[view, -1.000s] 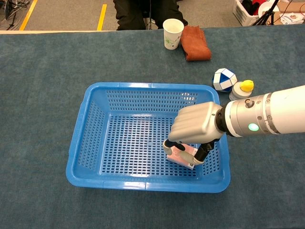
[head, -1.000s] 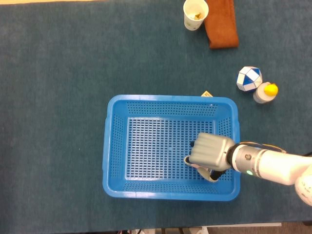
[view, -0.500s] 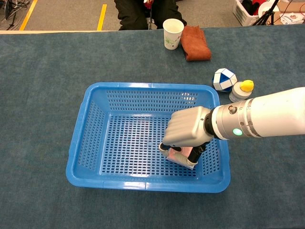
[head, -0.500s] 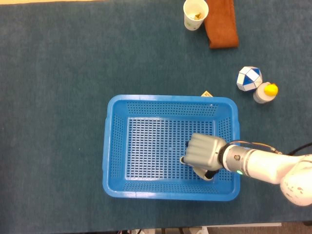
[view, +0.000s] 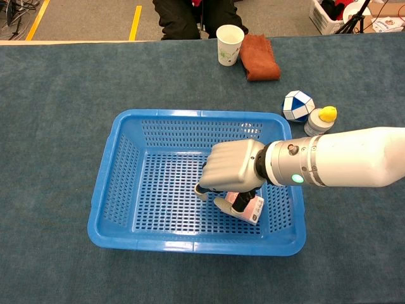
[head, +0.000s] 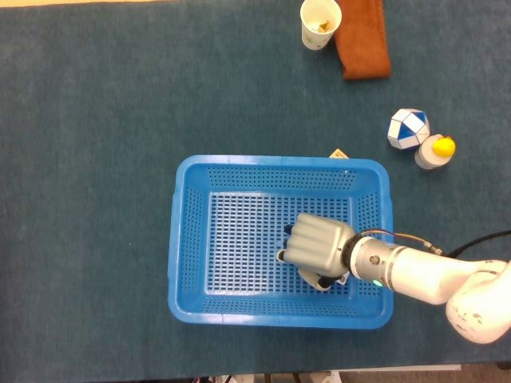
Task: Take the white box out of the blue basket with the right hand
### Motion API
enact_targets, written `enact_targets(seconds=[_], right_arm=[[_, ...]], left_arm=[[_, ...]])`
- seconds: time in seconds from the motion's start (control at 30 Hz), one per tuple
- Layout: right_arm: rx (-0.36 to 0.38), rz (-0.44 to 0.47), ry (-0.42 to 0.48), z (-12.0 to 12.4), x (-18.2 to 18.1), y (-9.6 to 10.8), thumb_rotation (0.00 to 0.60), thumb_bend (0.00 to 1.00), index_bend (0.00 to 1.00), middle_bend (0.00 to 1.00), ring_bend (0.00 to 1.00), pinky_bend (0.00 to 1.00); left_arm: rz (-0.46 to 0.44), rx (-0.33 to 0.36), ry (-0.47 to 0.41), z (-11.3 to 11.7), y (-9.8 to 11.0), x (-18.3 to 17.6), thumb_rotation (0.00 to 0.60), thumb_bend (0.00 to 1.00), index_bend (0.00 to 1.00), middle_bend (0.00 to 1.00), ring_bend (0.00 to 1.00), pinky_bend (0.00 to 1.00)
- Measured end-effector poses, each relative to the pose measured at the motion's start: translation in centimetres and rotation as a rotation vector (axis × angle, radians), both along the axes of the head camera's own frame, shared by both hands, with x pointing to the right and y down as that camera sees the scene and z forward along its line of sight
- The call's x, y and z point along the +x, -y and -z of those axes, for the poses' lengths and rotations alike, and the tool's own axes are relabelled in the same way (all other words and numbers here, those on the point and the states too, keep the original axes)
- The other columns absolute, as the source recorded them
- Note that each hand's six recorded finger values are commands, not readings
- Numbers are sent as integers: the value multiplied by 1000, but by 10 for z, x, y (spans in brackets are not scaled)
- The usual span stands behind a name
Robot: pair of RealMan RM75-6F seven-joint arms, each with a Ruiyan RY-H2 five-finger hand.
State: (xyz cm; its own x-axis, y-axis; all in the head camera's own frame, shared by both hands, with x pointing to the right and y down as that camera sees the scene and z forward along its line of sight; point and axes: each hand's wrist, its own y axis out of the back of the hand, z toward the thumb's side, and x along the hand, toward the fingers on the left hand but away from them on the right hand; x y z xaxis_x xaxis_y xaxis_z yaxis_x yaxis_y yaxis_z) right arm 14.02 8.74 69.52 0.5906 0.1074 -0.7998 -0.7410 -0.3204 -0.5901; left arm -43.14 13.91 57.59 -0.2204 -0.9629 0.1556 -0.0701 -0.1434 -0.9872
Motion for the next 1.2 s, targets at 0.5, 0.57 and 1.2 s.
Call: enact_targets(seconds=[0.5, 0.57, 1.2], right_arm=[[-74, 40, -94, 16, 16, -3, 279, 662, 283, 423, 266, 406], [-78, 51, -107, 12, 16, -4, 279, 662, 283, 423, 266, 406], [43, 71, -67, -6, -3, 3, 274, 646, 283, 369, 233, 404]], left_arm=[[2, 0, -1, -2, 1, -2, 600, 248, 309, 343, 233, 224], [5, 0, 0, -1, 0, -2, 600, 248, 309, 342, 233, 224], [27, 6, 5, 0, -3, -7, 600, 248, 309, 342, 233, 219]])
